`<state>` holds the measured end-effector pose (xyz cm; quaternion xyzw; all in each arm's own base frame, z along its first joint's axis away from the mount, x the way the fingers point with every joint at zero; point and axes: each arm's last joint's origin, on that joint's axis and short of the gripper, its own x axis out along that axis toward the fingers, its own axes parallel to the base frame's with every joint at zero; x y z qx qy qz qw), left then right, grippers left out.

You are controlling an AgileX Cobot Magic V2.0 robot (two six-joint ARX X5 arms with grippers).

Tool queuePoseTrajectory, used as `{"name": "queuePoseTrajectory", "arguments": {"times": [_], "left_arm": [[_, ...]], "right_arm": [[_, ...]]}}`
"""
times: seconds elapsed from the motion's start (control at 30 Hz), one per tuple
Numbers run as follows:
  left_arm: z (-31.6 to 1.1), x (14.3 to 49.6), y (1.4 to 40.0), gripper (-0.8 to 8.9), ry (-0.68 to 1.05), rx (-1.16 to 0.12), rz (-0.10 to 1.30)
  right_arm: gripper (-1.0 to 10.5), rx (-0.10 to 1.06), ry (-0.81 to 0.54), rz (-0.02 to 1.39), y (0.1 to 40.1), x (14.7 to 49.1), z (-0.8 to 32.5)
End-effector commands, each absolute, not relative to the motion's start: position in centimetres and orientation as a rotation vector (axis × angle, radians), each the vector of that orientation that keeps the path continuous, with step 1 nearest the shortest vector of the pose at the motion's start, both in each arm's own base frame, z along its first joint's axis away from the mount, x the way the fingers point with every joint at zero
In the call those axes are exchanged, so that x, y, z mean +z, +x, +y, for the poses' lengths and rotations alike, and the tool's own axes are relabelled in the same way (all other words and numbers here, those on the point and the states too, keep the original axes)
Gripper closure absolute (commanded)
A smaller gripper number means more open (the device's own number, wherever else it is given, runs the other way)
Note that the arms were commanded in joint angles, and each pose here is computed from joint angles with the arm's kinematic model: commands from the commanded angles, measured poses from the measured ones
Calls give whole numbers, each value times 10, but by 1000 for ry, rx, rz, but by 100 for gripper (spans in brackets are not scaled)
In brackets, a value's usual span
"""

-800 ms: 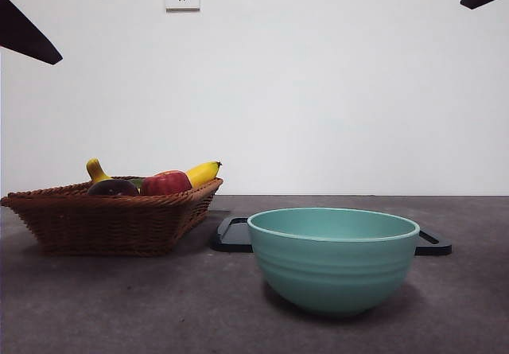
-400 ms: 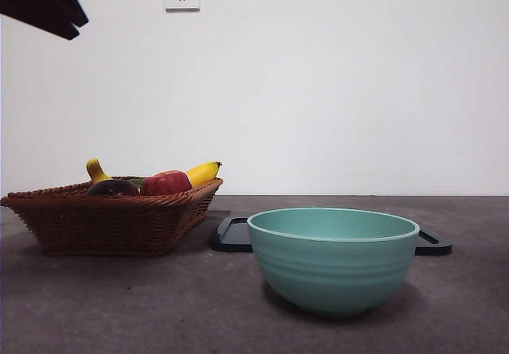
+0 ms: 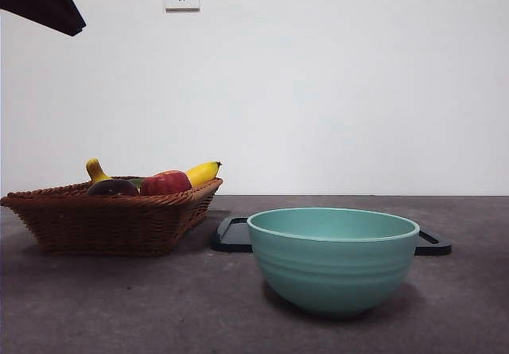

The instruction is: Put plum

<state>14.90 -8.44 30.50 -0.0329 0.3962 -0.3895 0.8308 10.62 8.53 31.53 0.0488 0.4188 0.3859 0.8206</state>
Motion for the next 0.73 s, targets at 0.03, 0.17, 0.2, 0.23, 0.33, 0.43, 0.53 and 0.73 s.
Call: {"name": "queuePoseTrajectory", "arguments": {"times": [0.03,0.17,0.2,0.23,0.33,0.43,0.53,0.73], "left_arm": [[-86,311,150,807,-65,-839,817],[-86,311,150,807,-65,-839,817],[-86,311,150,807,-65,-839,817],[-86,311,150,807,-65,-839,817],[-86,311,150,807,-65,-839,817],[-86,311,150,807,-65,-839,817],[-82,315,148,807,-12,-839,752],[-58,345,146,807,53,-679,373]], "right_arm": [[942,834,99,872,107,319,87],[942,834,99,872,107,319,87],[942,834,99,872,107,319,87],[942,834,99,872,107,319,87],[942,834,99,872,107,319,87],[942,834,99,872,107,319,87],[942,834,99,872,107,319,87],[942,834,99,872,107,319,87]]}}
